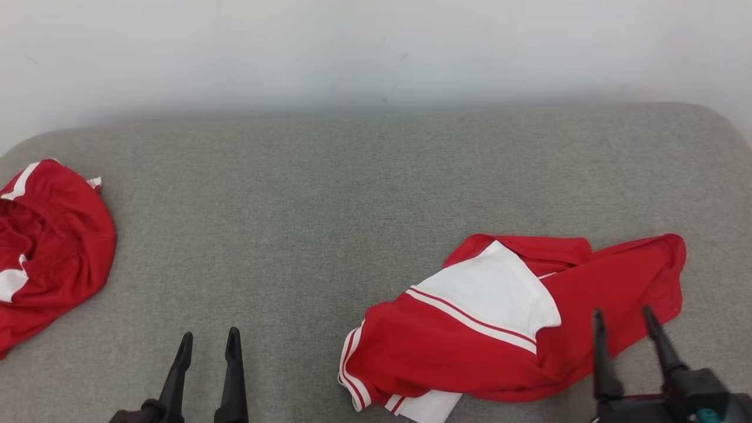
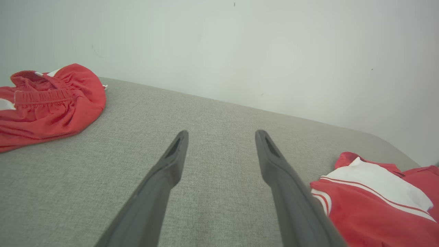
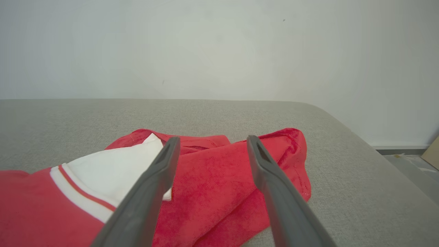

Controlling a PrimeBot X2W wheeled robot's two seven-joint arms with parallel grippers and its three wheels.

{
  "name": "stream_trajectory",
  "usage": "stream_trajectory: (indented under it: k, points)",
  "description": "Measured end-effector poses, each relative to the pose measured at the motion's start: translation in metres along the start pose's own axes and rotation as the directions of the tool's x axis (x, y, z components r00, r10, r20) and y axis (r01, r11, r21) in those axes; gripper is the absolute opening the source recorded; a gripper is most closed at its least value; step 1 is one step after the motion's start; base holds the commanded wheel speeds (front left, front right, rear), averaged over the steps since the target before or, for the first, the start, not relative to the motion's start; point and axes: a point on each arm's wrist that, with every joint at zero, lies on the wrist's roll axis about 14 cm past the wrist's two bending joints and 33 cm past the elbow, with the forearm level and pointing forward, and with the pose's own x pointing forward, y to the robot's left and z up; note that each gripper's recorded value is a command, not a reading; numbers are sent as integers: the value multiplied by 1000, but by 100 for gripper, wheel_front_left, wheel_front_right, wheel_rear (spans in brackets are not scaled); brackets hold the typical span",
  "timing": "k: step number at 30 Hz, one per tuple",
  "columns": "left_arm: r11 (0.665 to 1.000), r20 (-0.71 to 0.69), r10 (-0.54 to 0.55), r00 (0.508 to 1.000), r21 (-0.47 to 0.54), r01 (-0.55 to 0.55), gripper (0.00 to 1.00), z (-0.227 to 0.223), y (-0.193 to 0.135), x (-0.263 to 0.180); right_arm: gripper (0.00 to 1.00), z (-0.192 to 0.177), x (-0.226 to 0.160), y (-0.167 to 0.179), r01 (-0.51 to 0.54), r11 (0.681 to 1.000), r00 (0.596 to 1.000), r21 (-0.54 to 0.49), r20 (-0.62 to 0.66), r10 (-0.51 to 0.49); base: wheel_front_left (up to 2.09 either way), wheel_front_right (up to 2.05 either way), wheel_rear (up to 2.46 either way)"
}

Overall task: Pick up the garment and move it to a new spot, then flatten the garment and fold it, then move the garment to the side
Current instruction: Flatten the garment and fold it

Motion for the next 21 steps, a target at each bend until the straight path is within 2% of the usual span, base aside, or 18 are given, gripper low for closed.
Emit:
stream_trajectory:
  k: [5,15,21]
  points:
    - [1000,7,-9,1000,1,9,100,2,-3,1,100,-9,-10,8,-24,1000,1000,-11,-15,24,0,0,0]
    - [999,-16,-36,999,29,37,100,-4,-12,-1,100,-1,-14,8,-23,1000,1000,-3,21,23,0,0,0]
    - [977,-93,-184,978,94,193,100,-27,-50,18,100,-1,-15,7,-16,1000,1000,20,16,15,0,0,0]
